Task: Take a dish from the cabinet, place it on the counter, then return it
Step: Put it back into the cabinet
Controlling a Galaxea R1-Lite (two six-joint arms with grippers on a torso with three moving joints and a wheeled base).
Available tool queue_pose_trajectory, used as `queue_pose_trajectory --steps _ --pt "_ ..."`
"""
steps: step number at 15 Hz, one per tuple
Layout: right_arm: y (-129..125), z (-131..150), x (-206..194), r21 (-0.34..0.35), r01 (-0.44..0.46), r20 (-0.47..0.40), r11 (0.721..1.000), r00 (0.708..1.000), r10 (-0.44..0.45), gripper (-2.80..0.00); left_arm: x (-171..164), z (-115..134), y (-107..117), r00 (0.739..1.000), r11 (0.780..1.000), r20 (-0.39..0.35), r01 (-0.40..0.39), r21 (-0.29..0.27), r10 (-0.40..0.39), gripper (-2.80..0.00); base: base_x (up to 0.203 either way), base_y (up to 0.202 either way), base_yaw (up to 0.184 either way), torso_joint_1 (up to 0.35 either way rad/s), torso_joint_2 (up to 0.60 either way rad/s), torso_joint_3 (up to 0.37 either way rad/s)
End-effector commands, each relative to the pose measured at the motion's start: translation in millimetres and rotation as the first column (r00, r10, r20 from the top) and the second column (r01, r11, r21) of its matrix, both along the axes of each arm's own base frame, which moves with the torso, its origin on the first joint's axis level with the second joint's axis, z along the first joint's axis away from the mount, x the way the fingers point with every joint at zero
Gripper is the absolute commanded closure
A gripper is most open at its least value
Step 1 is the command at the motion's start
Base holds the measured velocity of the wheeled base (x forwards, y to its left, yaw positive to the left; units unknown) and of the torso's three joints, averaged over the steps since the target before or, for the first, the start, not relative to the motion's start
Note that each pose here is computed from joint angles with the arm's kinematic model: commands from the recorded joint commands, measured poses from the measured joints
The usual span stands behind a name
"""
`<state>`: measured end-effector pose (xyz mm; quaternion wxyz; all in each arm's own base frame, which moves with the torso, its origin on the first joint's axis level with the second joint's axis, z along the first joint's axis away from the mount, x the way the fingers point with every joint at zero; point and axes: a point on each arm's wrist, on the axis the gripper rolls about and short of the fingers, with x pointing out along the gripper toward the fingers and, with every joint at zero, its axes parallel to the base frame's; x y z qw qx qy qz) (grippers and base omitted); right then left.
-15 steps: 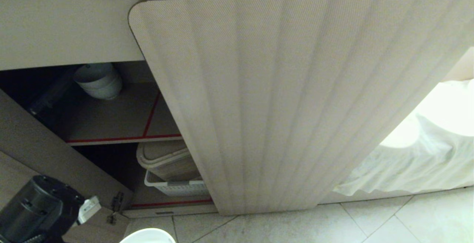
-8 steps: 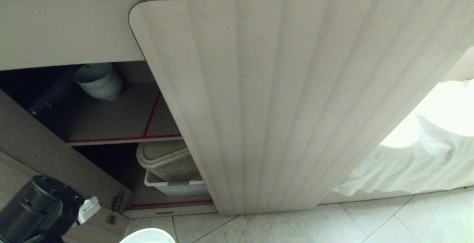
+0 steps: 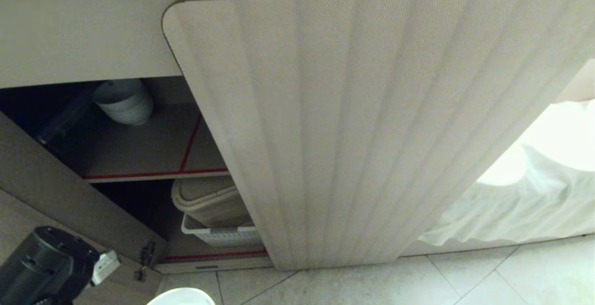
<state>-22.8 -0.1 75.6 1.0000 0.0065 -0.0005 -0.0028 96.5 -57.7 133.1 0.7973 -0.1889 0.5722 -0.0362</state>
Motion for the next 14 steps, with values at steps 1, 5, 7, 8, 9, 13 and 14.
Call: queue_pose_trajectory --steps 1,5,7,8,9,13,14 --pt "0 0 0 0.0 -0.001 0.0 1.0 1.0 0.001 0.0 -2 -4 4 0.999 0.999 0.032 -0.025 -0.022 0.026 0.0 0.0 0.0 0.0 0.0 0.0 0.0" --pt "0 0 0 -0.001 -0.001 0.001 1.0 1.0 0.001 0.0 6 -3 5 0.988 0.993 0.123 -0.083 -0.086 0.093 0.0 0.0 0.0 0.0 0.0 0.0 0.0" --pt "0 0 0 -0.001 -0.001 0.001 1.0 1.0 0.001 0.0 9 -3 5 0.98 0.987 0.156 -0.104 -0.122 0.122 0.0 0.0 0.0 0.0 0.0 0.0 0.0" --pt "0 0 0 -0.001 0.0 0.001 1.0 1.0 0.0 0.0 10 -6 6 0.976 0.984 0.166 -0.12 -0.133 0.141 0.0 0.0 0.0 0.0 0.0 0.0 0.0" --pt "0 0 0 -0.001 -0.001 0.001 1.0 1.0 0.001 0.0 10 -8 8 0.971 0.98 0.174 -0.143 -0.138 0.166 0.0 0.0 0.0 0.0 0.0 0.0 0.0" --pt "0 0 0 -0.001 -0.001 0.001 1.0 1.0 0.001 0.0 9 -16 14 0.96 0.969 0.163 -0.206 -0.133 0.226 0.0 0.0 0.0 0.0 0.0 0.0 0.0" --pt "0 0 0 -0.001 0.0 0.001 1.0 1.0 0.0 0.0 10 -16 14 0.954 0.963 0.172 -0.221 -0.153 0.246 0.0 0.0 0.0 0.0 0.0 0.0 0.0"
